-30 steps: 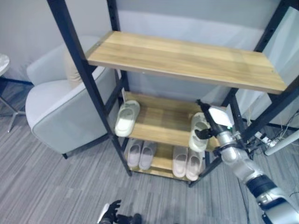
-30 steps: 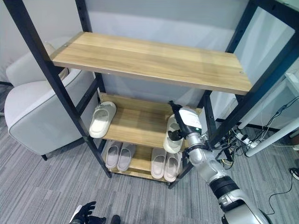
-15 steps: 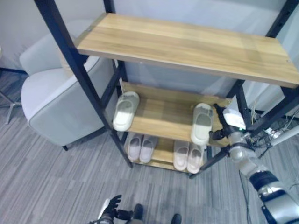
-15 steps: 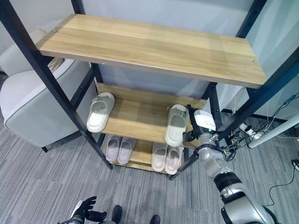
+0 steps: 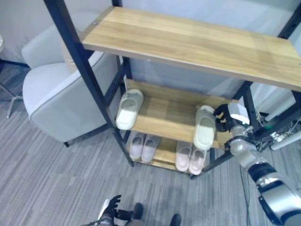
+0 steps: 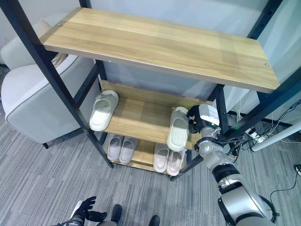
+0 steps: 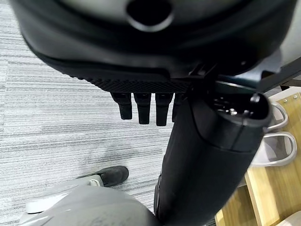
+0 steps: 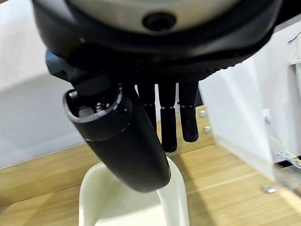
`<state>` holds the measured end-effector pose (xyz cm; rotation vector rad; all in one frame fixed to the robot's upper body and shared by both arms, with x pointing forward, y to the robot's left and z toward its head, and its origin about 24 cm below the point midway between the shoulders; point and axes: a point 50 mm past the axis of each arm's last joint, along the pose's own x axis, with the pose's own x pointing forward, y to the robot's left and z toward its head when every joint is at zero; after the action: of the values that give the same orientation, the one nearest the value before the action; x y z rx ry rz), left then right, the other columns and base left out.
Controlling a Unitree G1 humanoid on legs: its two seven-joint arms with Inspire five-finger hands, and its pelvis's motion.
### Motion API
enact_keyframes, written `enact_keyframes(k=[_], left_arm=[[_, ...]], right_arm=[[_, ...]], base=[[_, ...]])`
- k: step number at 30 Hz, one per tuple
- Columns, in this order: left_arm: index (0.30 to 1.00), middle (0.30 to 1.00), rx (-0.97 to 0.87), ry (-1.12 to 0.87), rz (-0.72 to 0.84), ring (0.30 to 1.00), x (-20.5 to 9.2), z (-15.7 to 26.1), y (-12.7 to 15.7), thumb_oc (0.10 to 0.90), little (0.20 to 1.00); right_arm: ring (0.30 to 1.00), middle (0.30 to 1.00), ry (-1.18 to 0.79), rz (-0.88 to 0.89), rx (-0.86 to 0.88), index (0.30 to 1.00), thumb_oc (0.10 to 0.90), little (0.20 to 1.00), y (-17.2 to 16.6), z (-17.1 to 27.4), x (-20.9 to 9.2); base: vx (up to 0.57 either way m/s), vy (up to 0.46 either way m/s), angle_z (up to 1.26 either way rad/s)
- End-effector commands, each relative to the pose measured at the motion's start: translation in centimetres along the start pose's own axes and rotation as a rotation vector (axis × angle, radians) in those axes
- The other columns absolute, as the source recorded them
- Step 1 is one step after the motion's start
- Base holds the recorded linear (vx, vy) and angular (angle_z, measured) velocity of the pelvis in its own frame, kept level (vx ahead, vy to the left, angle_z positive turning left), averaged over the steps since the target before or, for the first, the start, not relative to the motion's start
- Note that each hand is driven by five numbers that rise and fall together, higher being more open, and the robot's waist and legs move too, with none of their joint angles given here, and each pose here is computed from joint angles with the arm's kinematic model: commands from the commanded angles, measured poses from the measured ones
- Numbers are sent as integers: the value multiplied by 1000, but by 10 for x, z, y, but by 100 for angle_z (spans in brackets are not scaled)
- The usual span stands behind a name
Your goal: Arrange the slippers neatly on the shoe rack.
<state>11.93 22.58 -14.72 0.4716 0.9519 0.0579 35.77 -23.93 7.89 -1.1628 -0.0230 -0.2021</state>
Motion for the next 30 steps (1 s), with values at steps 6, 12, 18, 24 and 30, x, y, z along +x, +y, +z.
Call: enact_keyframes(k=[6,12,18,24,30], left_arm=[[900,900,101,154,-47,900,-12,-38,-11,800,900],[900,900,96,159,-45,900,-12,-38,-12,800,900],[900,900,82,156,-44,900,-11,-36,-14,800,900],[900,900,74,155,-48,900,-11,-36,-15,800,900],[900,900,59,187,-43,900,-14,-43,-13,800,900]], right_arm=[[900,900,-101,-101,77,900,800,900,-24,36,20],[900,900,-123,-158,88,900,800,900,-34,40,20],[900,900,-201,-187,90,900,800,900,-39,49,12],[900,900,-237,-223,89,900,800,900,-51,43,2],[900,900,-300,-256,112,900,800,900,-63,44,-15]], base=[[-3,-1,6],[-4,11,15],[6,11,-2],[0,0,0],[2,0,-1]])
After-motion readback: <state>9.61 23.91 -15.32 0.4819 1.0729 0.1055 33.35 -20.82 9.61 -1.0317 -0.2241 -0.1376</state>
